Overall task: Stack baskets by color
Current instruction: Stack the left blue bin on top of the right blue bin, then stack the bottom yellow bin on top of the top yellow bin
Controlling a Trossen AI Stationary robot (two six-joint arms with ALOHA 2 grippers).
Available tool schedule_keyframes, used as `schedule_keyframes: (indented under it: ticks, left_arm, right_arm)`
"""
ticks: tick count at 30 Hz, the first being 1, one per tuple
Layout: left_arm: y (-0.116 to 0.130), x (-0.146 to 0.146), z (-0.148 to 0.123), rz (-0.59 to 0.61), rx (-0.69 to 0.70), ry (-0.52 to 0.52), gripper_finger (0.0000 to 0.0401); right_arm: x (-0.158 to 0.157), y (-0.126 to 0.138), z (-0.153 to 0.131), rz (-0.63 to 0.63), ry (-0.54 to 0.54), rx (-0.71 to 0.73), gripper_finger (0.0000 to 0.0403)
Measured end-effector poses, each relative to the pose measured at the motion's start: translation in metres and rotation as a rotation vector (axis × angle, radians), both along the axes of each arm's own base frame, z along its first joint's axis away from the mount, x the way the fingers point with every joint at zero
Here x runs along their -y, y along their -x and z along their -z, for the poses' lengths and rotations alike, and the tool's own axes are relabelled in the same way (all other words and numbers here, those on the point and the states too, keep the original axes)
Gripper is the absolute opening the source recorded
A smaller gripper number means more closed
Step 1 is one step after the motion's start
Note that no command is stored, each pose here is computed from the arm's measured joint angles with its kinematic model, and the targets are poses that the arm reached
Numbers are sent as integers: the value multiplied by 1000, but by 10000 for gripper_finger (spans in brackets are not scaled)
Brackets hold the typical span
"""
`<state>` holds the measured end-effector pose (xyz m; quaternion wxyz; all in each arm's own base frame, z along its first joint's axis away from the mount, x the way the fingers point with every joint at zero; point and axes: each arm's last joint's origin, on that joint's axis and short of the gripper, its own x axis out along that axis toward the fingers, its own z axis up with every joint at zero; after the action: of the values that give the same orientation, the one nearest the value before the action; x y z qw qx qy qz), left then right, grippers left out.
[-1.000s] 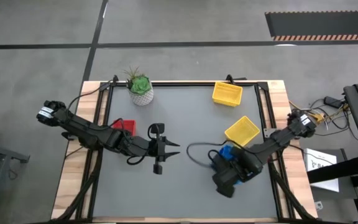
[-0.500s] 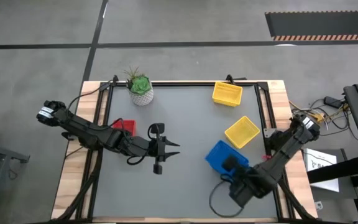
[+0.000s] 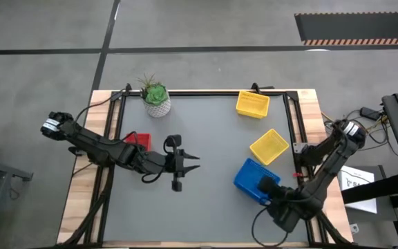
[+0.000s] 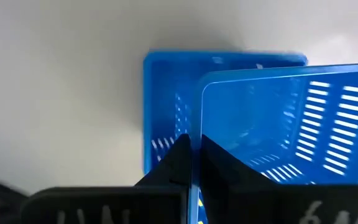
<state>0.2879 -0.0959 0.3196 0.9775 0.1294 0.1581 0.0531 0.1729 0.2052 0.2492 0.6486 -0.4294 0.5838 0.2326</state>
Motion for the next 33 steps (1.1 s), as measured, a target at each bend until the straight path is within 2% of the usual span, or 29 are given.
schedule_keyframes:
  ticks: [3, 9, 18, 23, 29, 31, 33]
  left_arm:
    - [0, -1, 0, -19, 3, -6, 96]
    - [0, -1, 0, -38, 5, -15, 96]
    - [-1, -4, 0, -63, 3, -45, 96]
    - [-1, -6, 0, -73, 4, -46, 96]
    - [-1, -6, 0, -68, -1, -72, 96]
    - [-1, -6, 0, -66, -3, -81, 96]
    - [-1, -6, 0, -59, -8, -104, 96]
  right_arm:
    - [4, 5, 10, -4, -38, 26, 9]
    - [10, 8, 32, -12, -44, 30, 9]
    - [11, 9, 43, 144, -75, 55, 45]
    - [5, 4, 31, 169, -122, 87, 85]
    - [-5, -5, -1, 202, -198, 140, 114]
    - [-6, -9, -13, 295, -223, 221, 116]
    - [-4, -16, -25, 451, -232, 377, 114]
